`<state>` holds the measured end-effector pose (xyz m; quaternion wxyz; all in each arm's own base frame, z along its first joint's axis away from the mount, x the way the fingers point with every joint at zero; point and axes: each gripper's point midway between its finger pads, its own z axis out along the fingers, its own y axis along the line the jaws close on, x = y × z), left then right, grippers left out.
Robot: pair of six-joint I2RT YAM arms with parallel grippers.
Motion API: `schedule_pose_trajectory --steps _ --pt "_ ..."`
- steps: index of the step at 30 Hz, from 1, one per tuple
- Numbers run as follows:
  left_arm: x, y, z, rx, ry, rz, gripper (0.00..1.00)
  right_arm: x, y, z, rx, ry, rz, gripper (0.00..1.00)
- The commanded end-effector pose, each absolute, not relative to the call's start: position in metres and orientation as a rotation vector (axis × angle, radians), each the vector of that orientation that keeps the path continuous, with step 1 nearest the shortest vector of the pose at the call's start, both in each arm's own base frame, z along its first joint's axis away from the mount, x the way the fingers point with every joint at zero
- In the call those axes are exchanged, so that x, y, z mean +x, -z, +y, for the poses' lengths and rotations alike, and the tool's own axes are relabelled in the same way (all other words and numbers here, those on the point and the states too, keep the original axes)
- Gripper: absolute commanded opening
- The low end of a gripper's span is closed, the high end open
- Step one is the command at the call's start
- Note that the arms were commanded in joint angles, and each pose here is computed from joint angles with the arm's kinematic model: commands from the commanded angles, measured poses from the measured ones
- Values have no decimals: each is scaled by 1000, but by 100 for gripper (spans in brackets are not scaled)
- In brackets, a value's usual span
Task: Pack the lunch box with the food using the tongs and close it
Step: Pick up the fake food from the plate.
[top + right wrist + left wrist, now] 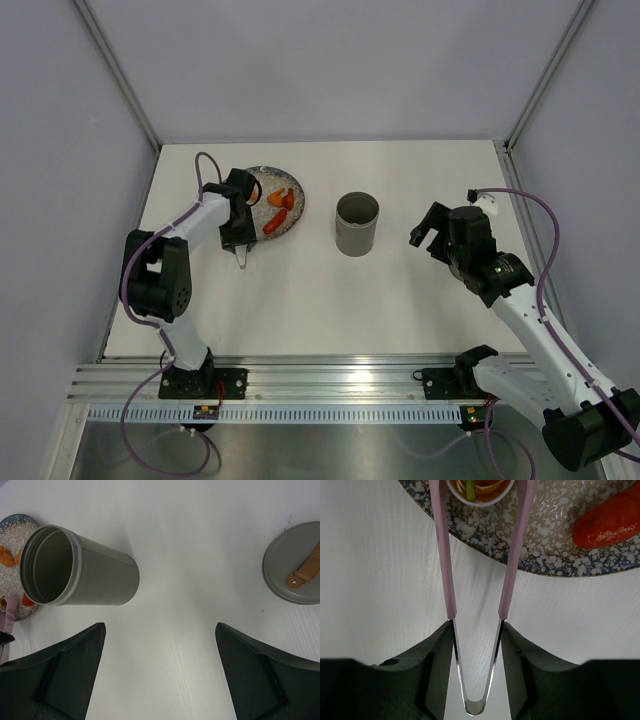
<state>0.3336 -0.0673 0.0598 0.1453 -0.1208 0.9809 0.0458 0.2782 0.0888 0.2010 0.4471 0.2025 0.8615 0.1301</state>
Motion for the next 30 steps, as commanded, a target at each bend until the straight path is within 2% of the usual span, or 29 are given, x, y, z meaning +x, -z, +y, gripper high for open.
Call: schedule_pose_trajectory --steps 1,5,17,30 --pt "343 -61 -64 -353 -132 2796 42 281 -210 93 496 -360 2094 99" --pt "344 -64 -65 -352 -121 2789 36 280 -210 92 496 -360 2094 99" --pt "347 -98 -68 -349 -60 2715 1 279 -211 92 502 -364 2091 99" --pt "342 -127 -81 -272 63 2672 0 282 -212 97 502 -382 2099 99"
